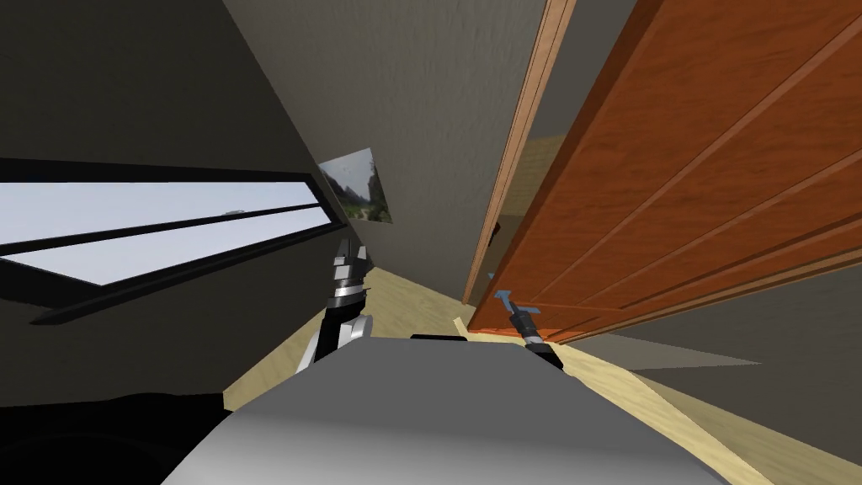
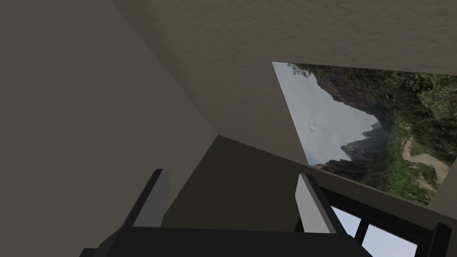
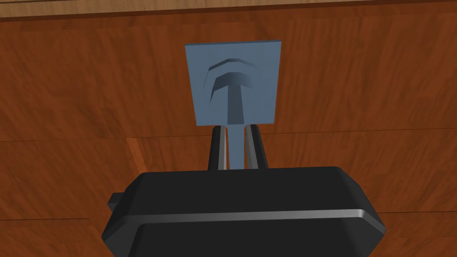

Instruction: Pull the door open

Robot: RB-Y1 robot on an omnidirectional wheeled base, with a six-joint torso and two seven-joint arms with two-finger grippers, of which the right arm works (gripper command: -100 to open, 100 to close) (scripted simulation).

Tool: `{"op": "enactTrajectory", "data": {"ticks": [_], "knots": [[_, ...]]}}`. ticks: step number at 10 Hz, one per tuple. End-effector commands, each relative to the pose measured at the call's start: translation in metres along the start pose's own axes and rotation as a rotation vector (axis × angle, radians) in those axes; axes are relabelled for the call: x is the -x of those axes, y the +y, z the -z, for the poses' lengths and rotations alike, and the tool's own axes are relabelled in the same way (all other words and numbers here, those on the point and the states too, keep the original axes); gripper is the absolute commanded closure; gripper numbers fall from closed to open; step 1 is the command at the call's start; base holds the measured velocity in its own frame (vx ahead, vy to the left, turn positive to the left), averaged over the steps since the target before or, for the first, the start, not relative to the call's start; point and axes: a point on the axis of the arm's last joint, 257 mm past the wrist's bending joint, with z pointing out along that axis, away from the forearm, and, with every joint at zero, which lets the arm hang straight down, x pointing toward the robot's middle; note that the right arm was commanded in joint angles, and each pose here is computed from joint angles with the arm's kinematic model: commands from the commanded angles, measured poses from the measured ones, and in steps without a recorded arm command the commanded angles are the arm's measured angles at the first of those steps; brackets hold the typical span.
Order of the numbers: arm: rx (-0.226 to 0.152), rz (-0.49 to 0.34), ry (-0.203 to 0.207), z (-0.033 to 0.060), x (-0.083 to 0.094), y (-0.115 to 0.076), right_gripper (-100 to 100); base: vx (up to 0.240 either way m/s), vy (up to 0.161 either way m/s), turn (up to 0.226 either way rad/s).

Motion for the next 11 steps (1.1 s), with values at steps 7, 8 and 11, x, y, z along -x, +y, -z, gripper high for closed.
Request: {"op": "enactTrajectory", "data": {"ticks": [7,8,11], "knots": [[-0.004,-0.003,0.041,0.0361,0.004,-0.002,100,-0.184,-0.062,0.146],[-0.003,-0.003,0.045,0.0412,0.006,-0.002,100,-0.234,-0.085,0.223],[-0.001,-0.001,0.058,0.0595,0.01,0.0,100,-0.23,-0.076,0.216]]}}
